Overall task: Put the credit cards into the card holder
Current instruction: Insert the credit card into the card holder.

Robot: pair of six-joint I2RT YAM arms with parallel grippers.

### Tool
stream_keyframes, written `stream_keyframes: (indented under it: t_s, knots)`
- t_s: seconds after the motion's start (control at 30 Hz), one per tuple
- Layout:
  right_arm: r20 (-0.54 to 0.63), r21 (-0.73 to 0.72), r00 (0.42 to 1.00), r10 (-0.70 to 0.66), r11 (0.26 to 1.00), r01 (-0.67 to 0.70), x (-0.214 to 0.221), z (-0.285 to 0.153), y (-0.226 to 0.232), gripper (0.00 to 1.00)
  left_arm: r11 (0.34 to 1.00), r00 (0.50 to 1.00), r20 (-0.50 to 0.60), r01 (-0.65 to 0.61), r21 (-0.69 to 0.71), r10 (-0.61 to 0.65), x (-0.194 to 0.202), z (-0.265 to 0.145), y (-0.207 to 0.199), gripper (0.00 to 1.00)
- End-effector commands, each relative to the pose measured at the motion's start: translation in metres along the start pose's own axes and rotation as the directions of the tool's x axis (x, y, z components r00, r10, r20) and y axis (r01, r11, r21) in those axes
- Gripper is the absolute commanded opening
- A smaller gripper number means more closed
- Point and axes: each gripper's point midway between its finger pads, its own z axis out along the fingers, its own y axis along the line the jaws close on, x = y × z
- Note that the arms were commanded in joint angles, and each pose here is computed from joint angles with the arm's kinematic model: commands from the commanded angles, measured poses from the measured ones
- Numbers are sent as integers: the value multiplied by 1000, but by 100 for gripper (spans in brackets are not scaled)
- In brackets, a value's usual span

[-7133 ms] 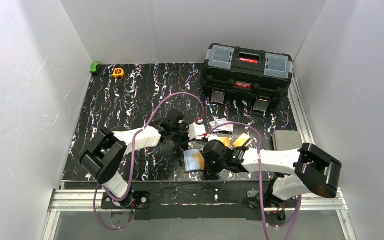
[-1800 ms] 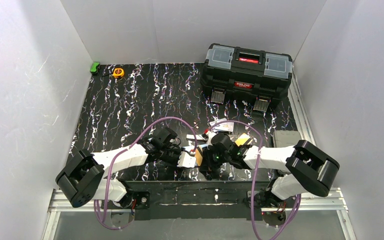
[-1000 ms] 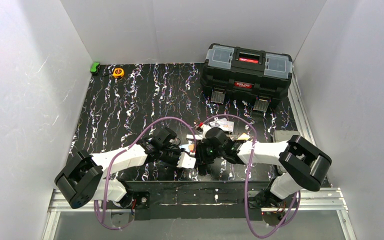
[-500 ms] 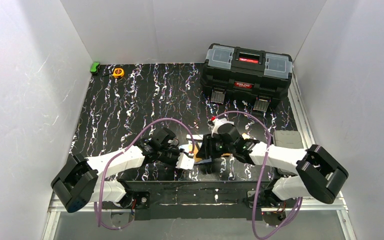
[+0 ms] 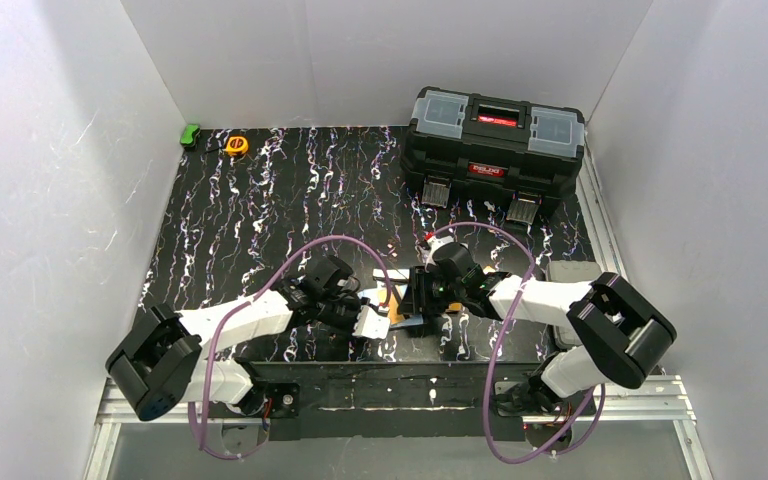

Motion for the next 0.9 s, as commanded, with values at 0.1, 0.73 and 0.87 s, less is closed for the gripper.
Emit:
stream_keyframes:
  t_s: [0.1, 0.73, 0.87]
  knots:
    - [21, -30, 1000, 19, 999, -18, -10, 2, 11, 49, 999, 999, 12, -44, 19, 43, 0, 3, -3, 20]
    - [8, -132, 1000, 4, 991, -3, -5, 4, 33, 40, 996, 998, 23, -59, 60, 58, 0, 6, -9, 20]
    - [0, -130, 1000, 6, 992, -6, -3, 6, 32, 39, 998, 999, 12, -38, 47, 38, -2, 2, -5, 19]
